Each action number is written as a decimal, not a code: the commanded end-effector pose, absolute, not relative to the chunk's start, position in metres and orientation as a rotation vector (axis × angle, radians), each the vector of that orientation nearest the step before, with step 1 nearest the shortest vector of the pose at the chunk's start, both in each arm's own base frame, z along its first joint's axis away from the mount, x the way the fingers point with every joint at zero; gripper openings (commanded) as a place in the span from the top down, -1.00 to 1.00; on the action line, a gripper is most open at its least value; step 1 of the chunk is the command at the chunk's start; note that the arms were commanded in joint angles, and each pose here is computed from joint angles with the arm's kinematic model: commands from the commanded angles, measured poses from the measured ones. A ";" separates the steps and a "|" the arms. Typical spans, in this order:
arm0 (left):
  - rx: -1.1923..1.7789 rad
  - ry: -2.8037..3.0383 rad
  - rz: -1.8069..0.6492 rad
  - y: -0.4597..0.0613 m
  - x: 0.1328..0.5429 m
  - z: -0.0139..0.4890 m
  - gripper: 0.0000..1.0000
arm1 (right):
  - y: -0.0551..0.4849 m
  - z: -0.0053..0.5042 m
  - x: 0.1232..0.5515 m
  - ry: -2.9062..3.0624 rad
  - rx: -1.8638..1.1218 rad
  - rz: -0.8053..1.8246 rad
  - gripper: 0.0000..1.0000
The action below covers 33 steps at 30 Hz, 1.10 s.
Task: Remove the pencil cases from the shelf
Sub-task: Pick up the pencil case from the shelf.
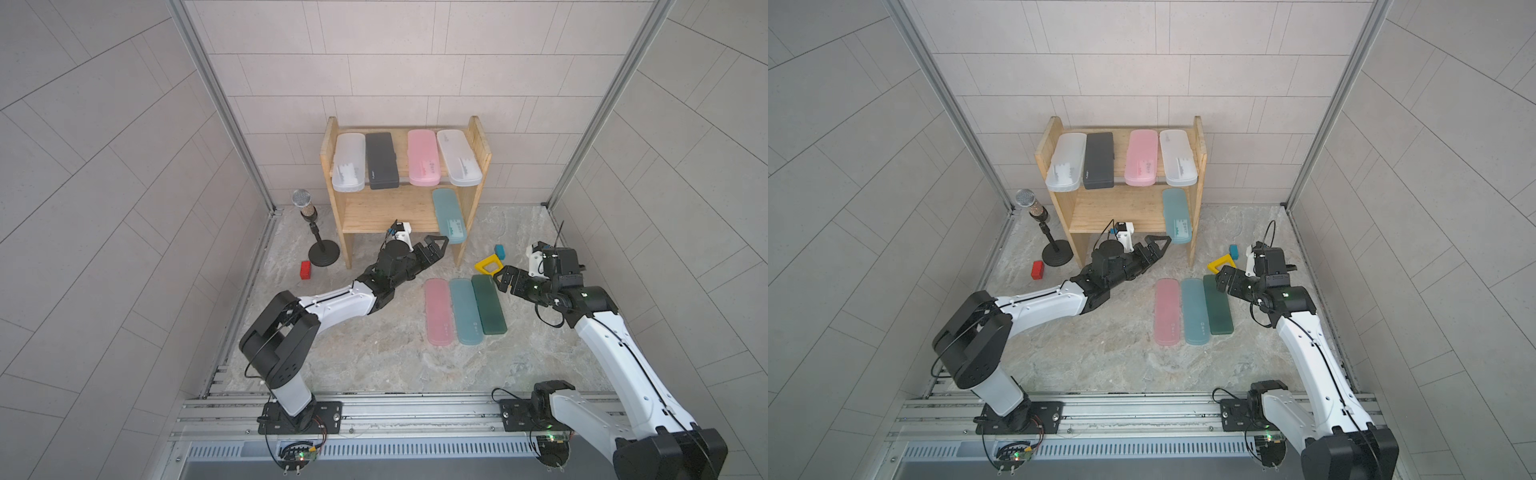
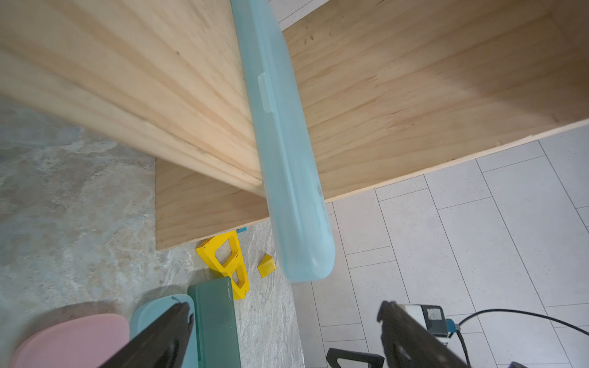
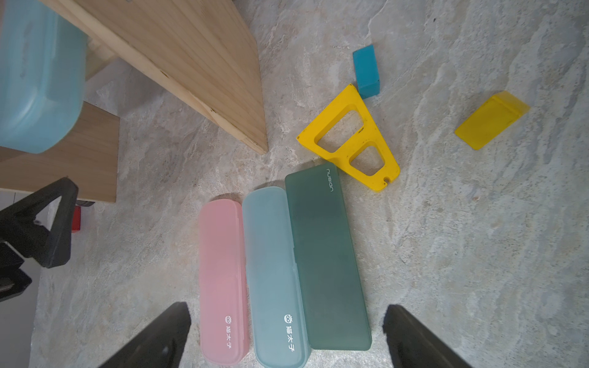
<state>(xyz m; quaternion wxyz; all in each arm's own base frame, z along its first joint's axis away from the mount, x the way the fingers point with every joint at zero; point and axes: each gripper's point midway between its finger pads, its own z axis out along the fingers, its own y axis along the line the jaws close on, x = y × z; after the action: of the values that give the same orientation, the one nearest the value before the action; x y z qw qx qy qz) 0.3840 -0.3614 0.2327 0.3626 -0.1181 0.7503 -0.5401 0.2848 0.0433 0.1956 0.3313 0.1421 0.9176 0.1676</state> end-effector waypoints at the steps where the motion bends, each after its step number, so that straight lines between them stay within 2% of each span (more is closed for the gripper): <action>1: -0.283 1.873 -1.429 -0.371 0.392 0.259 -0.96 | 0.041 0.196 0.285 2.399 0.365 0.427 -1.00; 11: -0.331 1.903 -1.438 -0.384 0.410 0.248 -0.83 | 0.041 0.198 0.288 2.385 0.374 0.436 -1.00; 19: -0.311 1.899 -1.470 -0.394 0.416 0.256 -0.61 | 0.041 0.206 0.282 2.364 0.383 0.440 -1.00; 23: -0.310 1.897 -1.475 -0.394 0.417 0.256 -0.58 | 0.041 0.208 0.282 2.368 0.378 0.439 -1.00; 26: -0.304 1.903 -1.483 -0.395 0.416 0.257 -0.31 | 0.041 0.210 0.280 2.370 0.377 0.438 -1.00; 31: -0.310 1.895 -1.509 -0.396 0.414 0.256 -0.05 | 0.042 0.216 0.278 2.362 0.369 0.451 -1.00; 33: -0.313 1.888 -1.521 -0.395 0.413 0.258 0.19 | 0.044 0.220 0.276 2.350 0.365 0.462 -1.00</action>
<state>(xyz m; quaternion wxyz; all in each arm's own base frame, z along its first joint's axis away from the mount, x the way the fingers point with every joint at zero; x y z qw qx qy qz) 0.4120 -0.3951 0.2419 0.3350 -0.1254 0.7427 -0.5662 0.2802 0.0431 0.2041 0.3371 0.1434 0.9144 0.1722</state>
